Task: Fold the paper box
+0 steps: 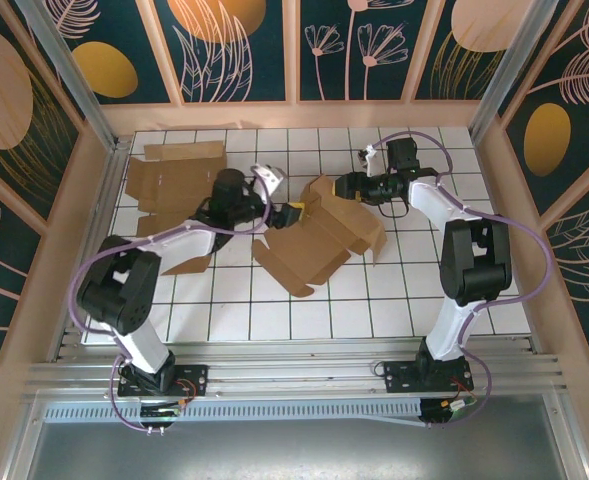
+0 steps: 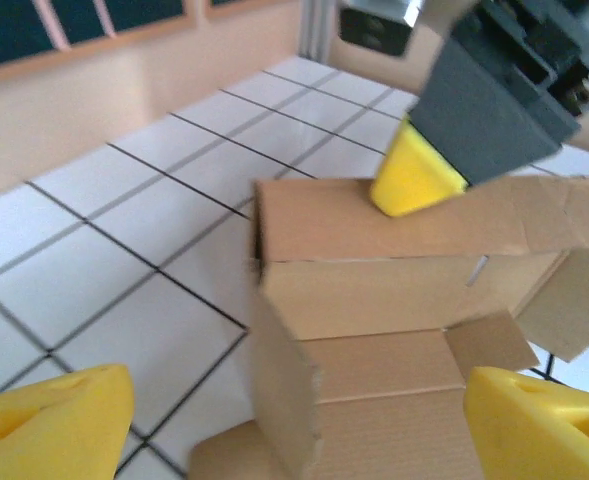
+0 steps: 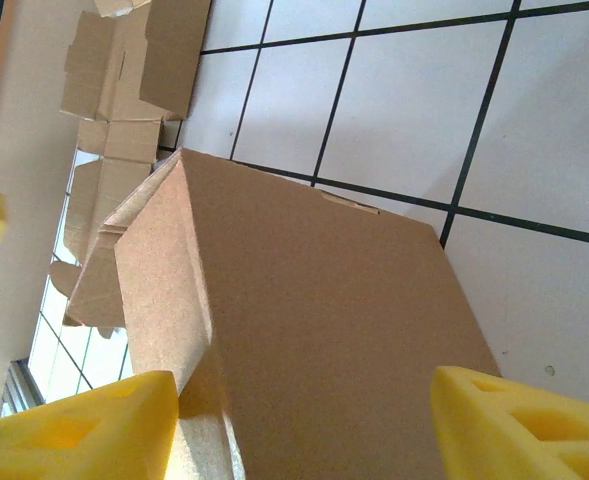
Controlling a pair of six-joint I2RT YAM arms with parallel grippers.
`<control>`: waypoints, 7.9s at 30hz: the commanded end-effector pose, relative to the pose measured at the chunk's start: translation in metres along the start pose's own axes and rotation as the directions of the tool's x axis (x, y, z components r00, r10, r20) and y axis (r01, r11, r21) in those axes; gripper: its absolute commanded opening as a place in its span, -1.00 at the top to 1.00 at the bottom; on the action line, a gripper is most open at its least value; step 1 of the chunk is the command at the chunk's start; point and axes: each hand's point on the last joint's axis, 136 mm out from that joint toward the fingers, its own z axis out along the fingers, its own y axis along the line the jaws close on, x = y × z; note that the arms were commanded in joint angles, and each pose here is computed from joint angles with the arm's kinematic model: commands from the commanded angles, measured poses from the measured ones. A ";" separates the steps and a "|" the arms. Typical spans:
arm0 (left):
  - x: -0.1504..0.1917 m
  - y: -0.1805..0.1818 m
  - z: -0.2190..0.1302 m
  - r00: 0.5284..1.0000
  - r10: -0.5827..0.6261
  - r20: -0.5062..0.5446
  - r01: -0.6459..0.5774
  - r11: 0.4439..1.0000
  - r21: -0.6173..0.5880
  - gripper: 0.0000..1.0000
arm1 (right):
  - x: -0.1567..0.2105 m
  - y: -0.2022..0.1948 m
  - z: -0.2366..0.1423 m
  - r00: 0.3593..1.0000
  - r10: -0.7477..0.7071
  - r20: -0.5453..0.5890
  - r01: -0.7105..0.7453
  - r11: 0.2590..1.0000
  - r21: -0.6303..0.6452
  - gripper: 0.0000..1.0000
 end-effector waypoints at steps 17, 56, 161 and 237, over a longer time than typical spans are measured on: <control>0.060 0.015 0.082 0.951 0.206 -0.230 -0.137 0.949 0.284 -0.53 | 0.011 0.000 0.001 1.000 0.000 -0.018 0.000 1.000 0.009 -0.35; 0.050 -0.022 0.164 0.978 0.140 -0.156 -0.068 0.915 0.397 -0.04 | 0.017 -0.014 0.013 0.998 0.056 -0.039 -0.062 0.985 -0.163 -0.37; -0.058 0.035 0.114 0.884 -0.367 -0.289 0.353 0.930 -0.099 -0.26 | 0.035 0.036 -0.150 0.616 0.570 0.543 -0.756 0.623 0.203 -0.58; 0.005 0.046 0.079 0.499 -0.853 -0.154 0.816 0.522 -0.247 -0.41 | -0.032 -0.007 -0.024 0.858 0.187 0.478 -0.379 0.859 0.344 0.26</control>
